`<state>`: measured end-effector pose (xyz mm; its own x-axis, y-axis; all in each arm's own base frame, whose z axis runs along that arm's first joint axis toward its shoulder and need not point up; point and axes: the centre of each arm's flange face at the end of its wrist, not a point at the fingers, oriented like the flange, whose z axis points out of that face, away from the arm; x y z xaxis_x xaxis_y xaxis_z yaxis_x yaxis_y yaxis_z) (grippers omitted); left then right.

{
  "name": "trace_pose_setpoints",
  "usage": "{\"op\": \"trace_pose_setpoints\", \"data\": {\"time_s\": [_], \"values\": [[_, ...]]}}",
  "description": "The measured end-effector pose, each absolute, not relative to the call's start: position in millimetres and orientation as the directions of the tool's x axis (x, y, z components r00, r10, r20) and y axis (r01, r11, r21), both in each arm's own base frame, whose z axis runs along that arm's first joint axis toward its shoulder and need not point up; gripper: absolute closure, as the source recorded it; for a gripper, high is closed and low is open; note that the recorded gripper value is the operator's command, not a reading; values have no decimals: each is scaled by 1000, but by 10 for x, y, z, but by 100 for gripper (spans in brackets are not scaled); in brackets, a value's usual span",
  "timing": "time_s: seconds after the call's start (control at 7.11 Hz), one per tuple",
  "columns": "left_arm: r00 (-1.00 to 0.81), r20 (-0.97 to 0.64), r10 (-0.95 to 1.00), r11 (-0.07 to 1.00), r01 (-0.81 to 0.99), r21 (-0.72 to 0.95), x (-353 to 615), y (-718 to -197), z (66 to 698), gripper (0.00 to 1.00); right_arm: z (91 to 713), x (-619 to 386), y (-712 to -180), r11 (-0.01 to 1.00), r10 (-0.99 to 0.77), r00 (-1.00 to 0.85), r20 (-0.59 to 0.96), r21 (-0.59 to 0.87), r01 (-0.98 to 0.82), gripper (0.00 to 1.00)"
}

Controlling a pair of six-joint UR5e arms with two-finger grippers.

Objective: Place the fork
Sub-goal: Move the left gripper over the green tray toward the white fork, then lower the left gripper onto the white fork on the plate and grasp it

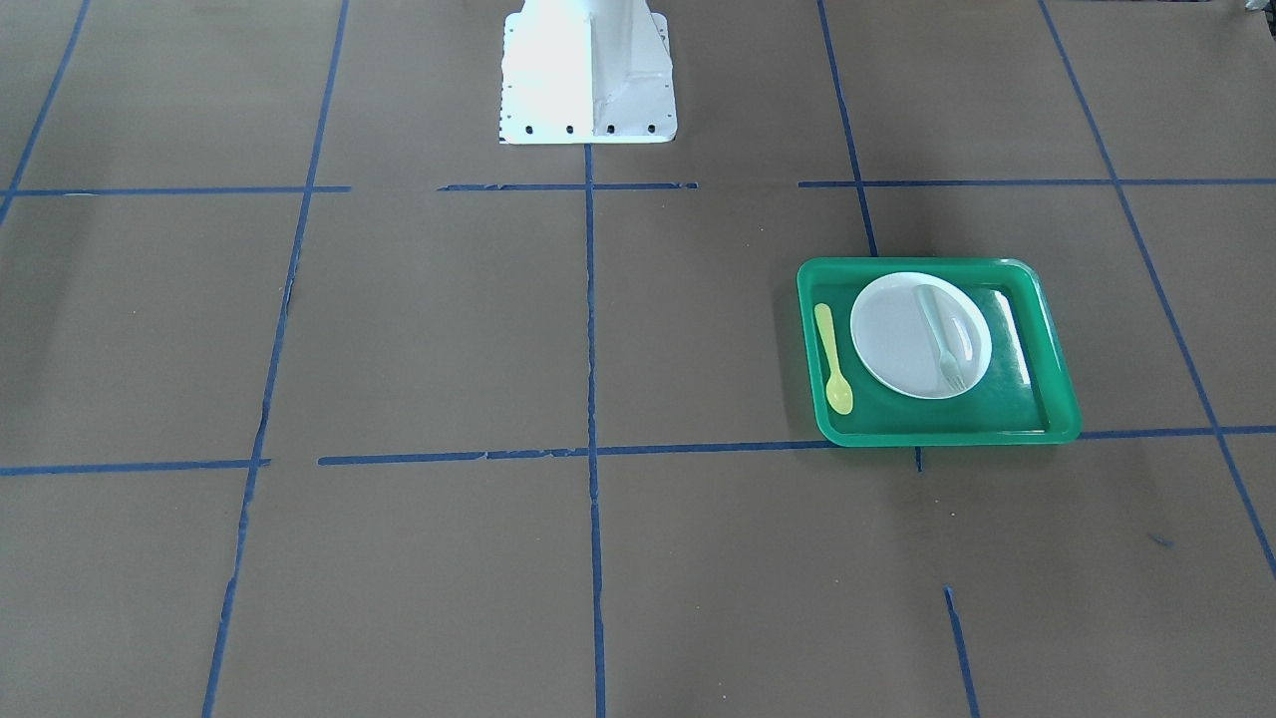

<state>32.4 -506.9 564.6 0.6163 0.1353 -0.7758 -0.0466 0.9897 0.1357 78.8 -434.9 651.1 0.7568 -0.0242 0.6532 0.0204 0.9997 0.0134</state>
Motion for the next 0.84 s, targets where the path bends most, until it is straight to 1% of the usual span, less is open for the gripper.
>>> {"op": "trace_pose_setpoints", "data": {"time_s": [0.28,0.7,0.84], "values": [[600,-794,101,995,-62,80,1405,-5248,5114,0,6511,788,-4349,1000,-24,757,653,13,20,0],[632,-775,-4,999,-27,-27,2497,-5145,4822,4,6511,788,-4348,1000,-24,757,653,13,20,0],[643,-766,-19,999,-15,-38,2766,-5090,4829,7,6511,788,-4348,1000,-23,757,653,13,20,0]]}}
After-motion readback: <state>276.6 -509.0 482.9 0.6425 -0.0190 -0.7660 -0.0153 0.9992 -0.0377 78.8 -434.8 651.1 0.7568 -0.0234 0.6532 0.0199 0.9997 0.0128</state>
